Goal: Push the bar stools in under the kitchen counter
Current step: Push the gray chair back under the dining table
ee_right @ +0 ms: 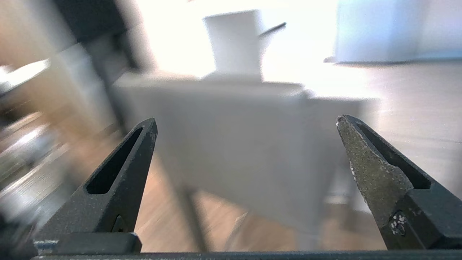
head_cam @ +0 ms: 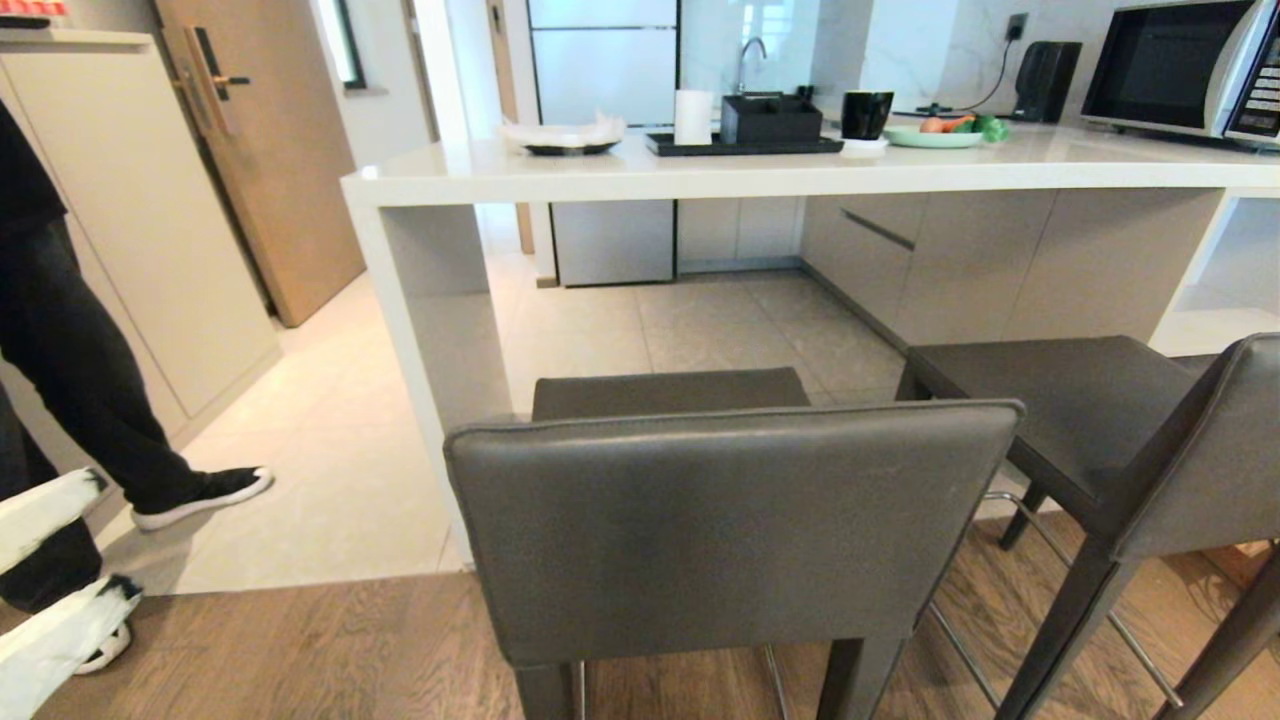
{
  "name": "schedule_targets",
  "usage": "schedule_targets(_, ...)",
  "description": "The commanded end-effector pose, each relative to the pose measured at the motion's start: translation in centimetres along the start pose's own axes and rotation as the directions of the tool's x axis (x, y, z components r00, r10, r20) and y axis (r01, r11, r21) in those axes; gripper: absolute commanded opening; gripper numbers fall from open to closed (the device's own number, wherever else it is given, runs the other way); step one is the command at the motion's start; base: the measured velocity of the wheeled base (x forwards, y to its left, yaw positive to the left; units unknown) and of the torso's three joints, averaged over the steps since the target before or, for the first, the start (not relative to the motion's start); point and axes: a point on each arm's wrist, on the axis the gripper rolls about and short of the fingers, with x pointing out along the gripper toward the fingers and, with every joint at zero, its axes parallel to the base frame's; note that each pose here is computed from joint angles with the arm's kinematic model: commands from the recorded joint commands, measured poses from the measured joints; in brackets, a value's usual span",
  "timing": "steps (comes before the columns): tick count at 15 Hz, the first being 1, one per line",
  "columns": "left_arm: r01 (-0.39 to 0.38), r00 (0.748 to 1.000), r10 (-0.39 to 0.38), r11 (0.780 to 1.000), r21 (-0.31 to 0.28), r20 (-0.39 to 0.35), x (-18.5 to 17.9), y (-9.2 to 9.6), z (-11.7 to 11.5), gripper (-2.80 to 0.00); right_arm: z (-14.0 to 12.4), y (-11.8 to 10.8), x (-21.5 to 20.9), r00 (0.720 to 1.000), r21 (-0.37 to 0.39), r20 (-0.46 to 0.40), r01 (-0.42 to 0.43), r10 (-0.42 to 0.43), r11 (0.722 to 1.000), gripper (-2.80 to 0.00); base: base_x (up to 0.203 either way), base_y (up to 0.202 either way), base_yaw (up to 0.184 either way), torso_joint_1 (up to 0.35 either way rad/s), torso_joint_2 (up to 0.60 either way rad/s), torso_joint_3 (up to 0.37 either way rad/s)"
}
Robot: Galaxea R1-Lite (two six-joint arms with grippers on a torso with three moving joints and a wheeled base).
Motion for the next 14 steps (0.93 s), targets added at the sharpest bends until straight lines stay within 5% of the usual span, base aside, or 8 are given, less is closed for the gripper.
schedule_targets(1, -0.127, 0.991, 0.127, 0.992, -0.004, -0.036, -3.6, -3.0, -0.6, 0.00, 0.8, 2.5, -3.8, 0.963, -0.035, 0.096, 0.258, -0.254, 0.965, 0.00, 0.000, 0.000, 0.000, 0.000, 0.00, 0.000)
schedule_targets(4, -0.400, 0.916, 0.402, 0.909, 0.118, 0.004, -3.5, -3.1, 0.5, 0.00, 1.5, 2.3, -4.5, 0.792, -0.117, 0.185, 0.605, -0.582, 0.787, 0.00, 0.000, 0.000, 0.000, 0.000, 0.00, 0.000)
schedule_targets(6, -0.513, 0.857, 0.512, 0.844, 0.155, 0.047, -2.7, -2.5, 2.8, 0.00, 2.2, 2.5, -4.9, 0.744, -0.136, 0.186, 0.667, -0.642, 0.733, 0.00, 0.000, 0.000, 0.000, 0.000, 0.00, 0.000)
schedule_targets(7, -0.533, 0.845, 0.530, 0.830, 0.162, 0.068, -2.4, -2.5, 3.7, 0.00, 2.8, 2.8, -5.1, 0.726, -0.133, 0.188, 0.686, -0.661, 0.715, 0.00, 0.000, 0.000, 0.000, 0.000, 0.00, 0.000)
schedule_targets(9, -0.503, 0.864, 0.501, 0.852, 0.144, 0.057, -2.4, -2.6, 4.1, 0.00, 3.4, 3.2, -5.6, 0.691, -0.125, 0.188, 0.721, -0.698, 0.681, 0.00, 0.000, 0.000, 0.000, 0.000, 0.00, 0.000)
schedule_targets(10, -0.461, 0.887, 0.460, 0.878, 0.128, 0.040, -2.5, -2.8, 4.0, 0.00, 3.4, 3.4, -5.9, 0.696, -0.122, 0.189, 0.717, -0.693, 0.686, 0.00, 0.000, 0.000, 0.000, 0.000, 0.00, 0.000)
schedule_targets(12, -0.377, 0.925, 0.379, 0.922, 0.084, -0.011, -2.7, -3.4, 4.6, 0.00, 3.3, 3.4, -6.2, 0.660, -0.117, 0.170, 0.751, -0.732, 0.650, 0.00, 0.000, 0.000, 0.000, 0.000, 0.00, 0.000)
schedule_targets(14, -0.310, 0.949, 0.312, 0.950, 0.049, -0.043, -3.1, -4.1, 5.2, 0.00, 3.9, 3.9, -6.8, 0.673, -0.113, 0.175, 0.739, -0.718, 0.665, 0.00, 0.000, 0.000, 0.000, 0.000, 0.00, 0.000)
